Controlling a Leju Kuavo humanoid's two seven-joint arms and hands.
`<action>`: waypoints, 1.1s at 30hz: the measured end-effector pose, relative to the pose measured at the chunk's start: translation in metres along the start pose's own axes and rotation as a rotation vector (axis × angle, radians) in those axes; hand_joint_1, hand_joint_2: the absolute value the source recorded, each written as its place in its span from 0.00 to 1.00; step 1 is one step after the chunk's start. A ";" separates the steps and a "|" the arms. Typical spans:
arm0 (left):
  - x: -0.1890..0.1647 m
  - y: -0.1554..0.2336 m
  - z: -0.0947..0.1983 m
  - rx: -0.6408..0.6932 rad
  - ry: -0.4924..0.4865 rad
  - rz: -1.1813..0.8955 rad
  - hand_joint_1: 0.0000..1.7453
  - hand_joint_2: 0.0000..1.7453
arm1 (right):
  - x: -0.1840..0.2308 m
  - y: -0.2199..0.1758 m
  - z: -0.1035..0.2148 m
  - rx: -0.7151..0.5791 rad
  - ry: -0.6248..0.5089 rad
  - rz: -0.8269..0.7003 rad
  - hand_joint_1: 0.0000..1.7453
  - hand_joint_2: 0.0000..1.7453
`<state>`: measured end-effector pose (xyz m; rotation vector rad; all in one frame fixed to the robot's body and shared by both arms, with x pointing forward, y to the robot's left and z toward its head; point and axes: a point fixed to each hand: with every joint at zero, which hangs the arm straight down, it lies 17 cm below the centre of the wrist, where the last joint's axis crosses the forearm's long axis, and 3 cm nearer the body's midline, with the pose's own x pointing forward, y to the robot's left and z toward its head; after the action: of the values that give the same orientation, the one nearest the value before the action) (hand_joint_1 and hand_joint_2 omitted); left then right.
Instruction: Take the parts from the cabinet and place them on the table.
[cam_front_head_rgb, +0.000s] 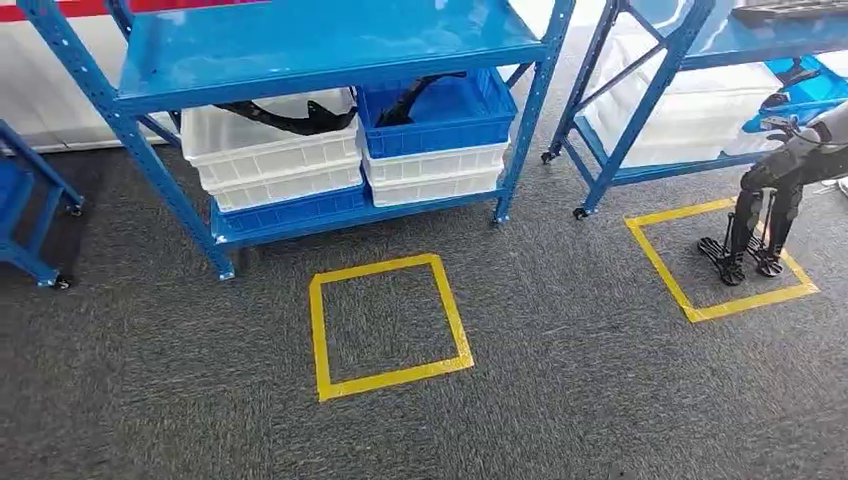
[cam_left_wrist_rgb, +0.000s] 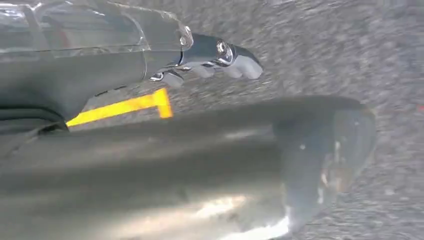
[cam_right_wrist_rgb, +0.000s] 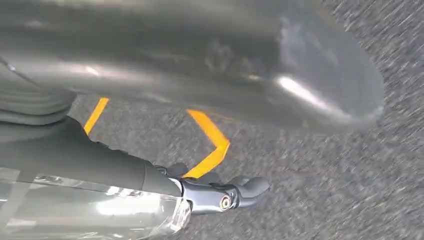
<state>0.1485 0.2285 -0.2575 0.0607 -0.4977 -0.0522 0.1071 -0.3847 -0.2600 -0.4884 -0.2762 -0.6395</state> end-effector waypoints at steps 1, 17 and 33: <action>-0.003 -0.001 0.001 -0.001 0.004 0.001 0.00 0.00 | -0.001 -0.002 -0.001 -0.003 0.003 -0.002 0.00 0.00; 0.013 0.000 -0.002 -0.001 -0.028 0.011 0.00 0.00 | 0.008 0.009 0.003 0.013 -0.022 0.000 0.00 0.00; 0.013 0.000 -0.003 0.000 -0.030 0.013 0.00 0.00 | 0.010 0.013 0.004 0.025 -0.032 0.016 0.00 0.00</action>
<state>0.1613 0.2280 -0.2534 0.0569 -0.5282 -0.0409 0.1225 -0.3786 -0.2574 -0.4772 -0.3101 -0.6127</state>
